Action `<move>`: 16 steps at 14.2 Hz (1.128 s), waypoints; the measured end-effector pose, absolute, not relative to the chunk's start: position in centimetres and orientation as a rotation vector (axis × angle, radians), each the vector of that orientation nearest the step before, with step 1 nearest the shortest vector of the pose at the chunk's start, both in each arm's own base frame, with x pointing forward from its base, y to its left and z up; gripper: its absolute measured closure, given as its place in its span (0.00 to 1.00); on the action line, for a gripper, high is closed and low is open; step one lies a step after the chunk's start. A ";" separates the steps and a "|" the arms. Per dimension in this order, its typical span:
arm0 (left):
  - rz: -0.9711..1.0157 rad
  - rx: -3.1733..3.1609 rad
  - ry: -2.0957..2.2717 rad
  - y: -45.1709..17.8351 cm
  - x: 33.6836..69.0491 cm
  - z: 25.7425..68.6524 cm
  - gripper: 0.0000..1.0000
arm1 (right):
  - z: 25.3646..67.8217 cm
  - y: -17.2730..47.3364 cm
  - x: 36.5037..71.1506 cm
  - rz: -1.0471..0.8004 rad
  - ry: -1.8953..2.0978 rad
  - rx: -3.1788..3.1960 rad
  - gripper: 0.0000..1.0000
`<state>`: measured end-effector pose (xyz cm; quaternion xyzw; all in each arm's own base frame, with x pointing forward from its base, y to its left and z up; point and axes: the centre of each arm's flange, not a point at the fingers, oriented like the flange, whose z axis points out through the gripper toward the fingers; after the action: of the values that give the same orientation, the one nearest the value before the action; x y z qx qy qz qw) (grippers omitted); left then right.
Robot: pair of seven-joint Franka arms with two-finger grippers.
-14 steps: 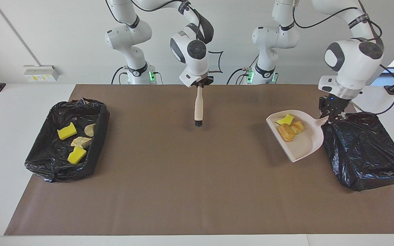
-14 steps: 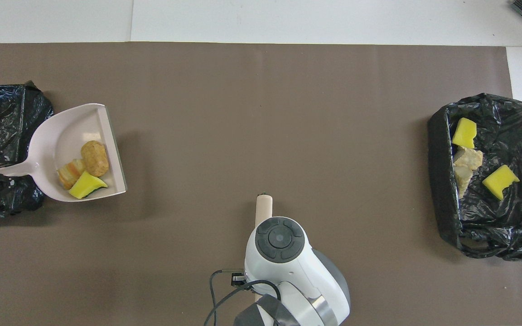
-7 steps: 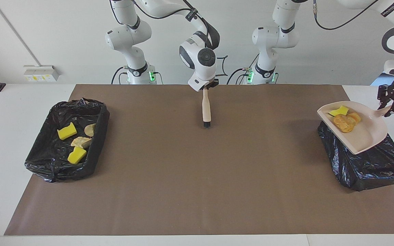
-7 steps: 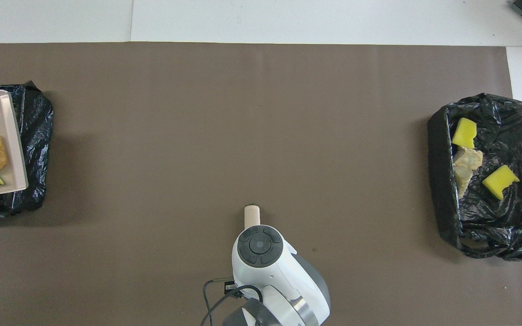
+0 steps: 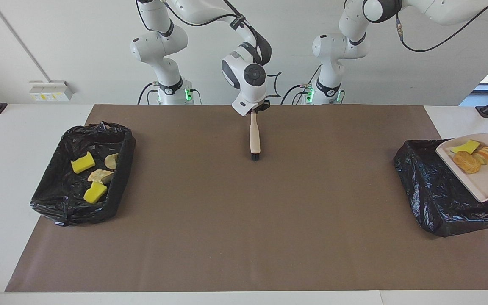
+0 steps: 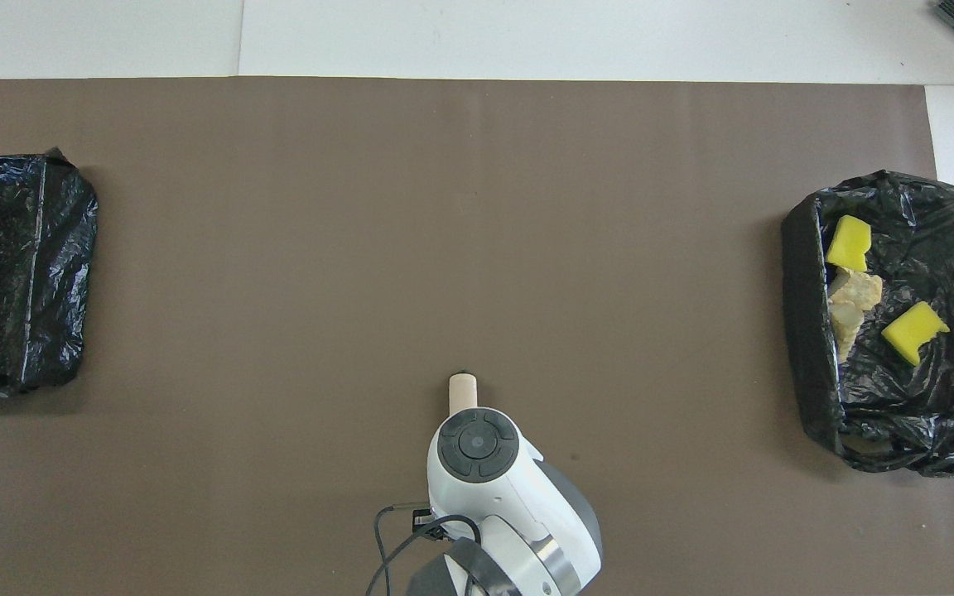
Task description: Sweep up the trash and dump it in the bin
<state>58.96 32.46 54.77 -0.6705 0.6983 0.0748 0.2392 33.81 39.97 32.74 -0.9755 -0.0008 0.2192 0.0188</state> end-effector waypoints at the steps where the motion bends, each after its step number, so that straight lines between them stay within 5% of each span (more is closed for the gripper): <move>1: 0.262 -1.795 1.921 32.5 59.1 54.7 0.68 | 32.7 40.0 33.8 0.679 -0.002 -3.028 0.74; 4: 0.448 -1.683 1.969 32.2 59.7 53.4 0.68 | 32.7 39.6 34.3 0.673 -0.034 -3.019 0.64; 10: 0.678 -1.621 1.881 31.8 60.0 53.2 0.68 | 32.7 38.7 35.5 0.667 -0.052 -3.005 0.00; 16: 0.771 -1.679 1.832 30.3 59.5 58.3 0.68 | 35.8 33.2 43.4 0.453 0.056 -3.065 0.00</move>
<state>59.52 30.34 58.32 -0.6219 0.6788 0.2855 0.2666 43.45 33.23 35.82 -0.9889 0.0182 0.1462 0.0212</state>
